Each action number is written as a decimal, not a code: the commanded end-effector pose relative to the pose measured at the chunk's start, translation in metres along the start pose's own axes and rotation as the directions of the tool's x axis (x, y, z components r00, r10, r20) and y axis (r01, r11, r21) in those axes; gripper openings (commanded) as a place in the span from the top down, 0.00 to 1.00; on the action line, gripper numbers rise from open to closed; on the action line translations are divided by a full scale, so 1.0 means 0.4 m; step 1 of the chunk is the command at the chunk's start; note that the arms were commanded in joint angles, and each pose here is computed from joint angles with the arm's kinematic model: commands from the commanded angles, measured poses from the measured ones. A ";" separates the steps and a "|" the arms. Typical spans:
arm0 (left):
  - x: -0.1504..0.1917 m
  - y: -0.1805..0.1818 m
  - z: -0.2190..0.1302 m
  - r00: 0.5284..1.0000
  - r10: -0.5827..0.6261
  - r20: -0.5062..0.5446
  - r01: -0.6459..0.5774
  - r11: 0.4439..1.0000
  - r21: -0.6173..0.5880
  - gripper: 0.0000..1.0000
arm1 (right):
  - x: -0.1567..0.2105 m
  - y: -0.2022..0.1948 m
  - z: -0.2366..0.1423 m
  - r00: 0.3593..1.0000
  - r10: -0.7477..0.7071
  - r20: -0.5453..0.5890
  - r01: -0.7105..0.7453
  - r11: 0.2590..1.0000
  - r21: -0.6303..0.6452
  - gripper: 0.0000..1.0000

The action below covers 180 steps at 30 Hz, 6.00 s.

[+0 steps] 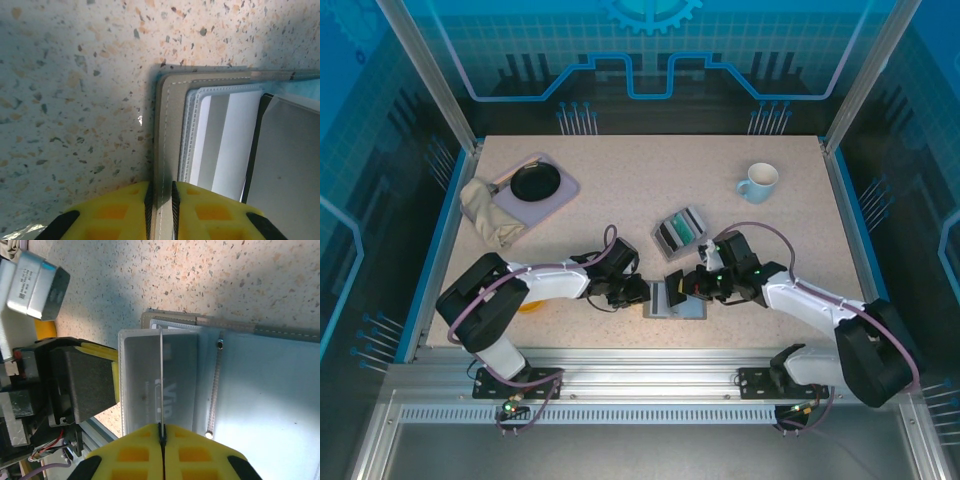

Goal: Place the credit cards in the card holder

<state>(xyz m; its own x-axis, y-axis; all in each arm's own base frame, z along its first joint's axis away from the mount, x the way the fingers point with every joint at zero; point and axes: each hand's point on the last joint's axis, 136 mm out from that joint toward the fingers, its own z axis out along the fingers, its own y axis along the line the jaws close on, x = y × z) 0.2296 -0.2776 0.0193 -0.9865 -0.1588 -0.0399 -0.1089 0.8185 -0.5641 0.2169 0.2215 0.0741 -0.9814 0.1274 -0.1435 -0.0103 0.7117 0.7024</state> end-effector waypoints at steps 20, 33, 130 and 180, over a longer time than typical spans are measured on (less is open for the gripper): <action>-0.011 0.004 -0.042 0.997 -0.010 0.079 0.011 1.000 -0.012 0.77 | -0.004 0.006 0.031 0.999 0.041 -0.009 -0.041 0.999 -0.014 0.93; -0.009 -0.023 -0.029 0.998 0.009 0.055 -0.011 0.999 0.041 0.58 | -0.009 -0.039 0.019 0.999 0.024 0.026 -0.023 0.999 -0.042 0.94; -0.070 -0.017 -0.088 0.978 -0.060 0.200 0.069 0.997 -0.036 0.54 | -0.173 0.013 -0.114 0.976 -0.205 0.071 0.181 0.950 0.253 0.51; -0.392 -0.186 0.017 0.946 -0.296 0.133 0.259 0.936 0.240 0.43 | -0.425 0.024 -0.028 0.837 -0.533 -0.125 0.489 0.626 0.607 0.67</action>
<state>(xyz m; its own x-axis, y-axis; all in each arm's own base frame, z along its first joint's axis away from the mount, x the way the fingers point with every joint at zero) 0.3889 -0.3125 0.0436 -0.8819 -0.4710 0.0183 -0.3448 0.6182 -0.7063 0.3787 0.1965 0.0960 -0.8537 -0.3637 -0.3727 -0.3732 0.9264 -0.0494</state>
